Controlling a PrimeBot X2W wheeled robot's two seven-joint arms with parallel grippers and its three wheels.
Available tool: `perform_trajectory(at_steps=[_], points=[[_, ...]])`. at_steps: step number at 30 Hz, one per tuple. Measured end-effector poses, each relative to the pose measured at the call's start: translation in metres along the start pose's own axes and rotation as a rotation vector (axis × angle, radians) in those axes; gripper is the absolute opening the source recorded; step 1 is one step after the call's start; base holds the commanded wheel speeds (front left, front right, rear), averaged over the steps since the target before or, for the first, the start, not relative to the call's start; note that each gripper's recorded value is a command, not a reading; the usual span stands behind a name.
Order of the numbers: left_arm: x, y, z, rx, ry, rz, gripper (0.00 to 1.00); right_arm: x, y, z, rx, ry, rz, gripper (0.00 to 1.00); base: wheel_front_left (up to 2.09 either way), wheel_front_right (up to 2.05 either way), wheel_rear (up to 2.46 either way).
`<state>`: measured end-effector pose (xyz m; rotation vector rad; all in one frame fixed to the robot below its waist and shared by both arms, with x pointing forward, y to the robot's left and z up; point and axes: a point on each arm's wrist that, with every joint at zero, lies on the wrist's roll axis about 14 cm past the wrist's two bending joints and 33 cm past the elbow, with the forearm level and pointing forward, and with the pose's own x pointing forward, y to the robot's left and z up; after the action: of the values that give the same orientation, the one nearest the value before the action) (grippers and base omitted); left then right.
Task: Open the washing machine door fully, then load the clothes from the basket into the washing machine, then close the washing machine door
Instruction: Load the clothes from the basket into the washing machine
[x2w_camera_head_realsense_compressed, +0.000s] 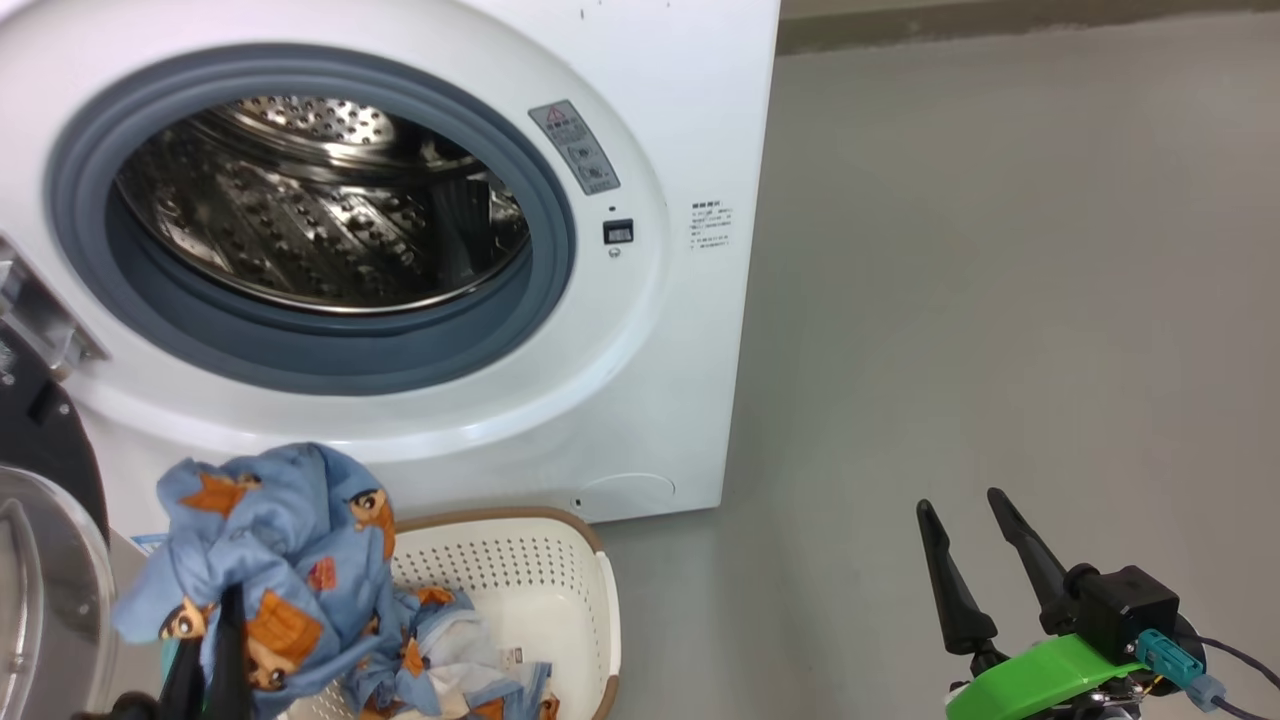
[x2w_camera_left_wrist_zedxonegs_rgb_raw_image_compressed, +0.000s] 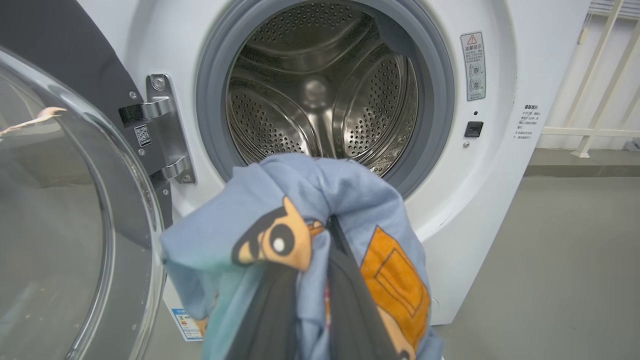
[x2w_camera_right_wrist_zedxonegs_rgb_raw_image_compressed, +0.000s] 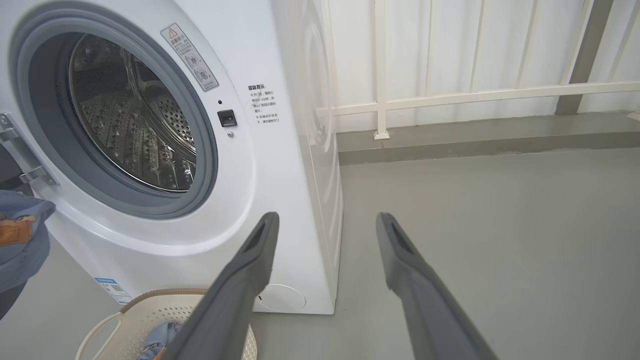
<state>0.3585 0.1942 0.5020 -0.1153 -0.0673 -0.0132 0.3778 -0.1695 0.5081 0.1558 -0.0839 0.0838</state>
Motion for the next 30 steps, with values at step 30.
perform_trajectory(at_steps=[30], points=[[0.010,-0.007,-0.005,-0.067,0.006,0.005,0.00,-0.004,-0.003,-0.014,0.018,0.042,-0.013,1.00,0.00,0.00,0.00]])
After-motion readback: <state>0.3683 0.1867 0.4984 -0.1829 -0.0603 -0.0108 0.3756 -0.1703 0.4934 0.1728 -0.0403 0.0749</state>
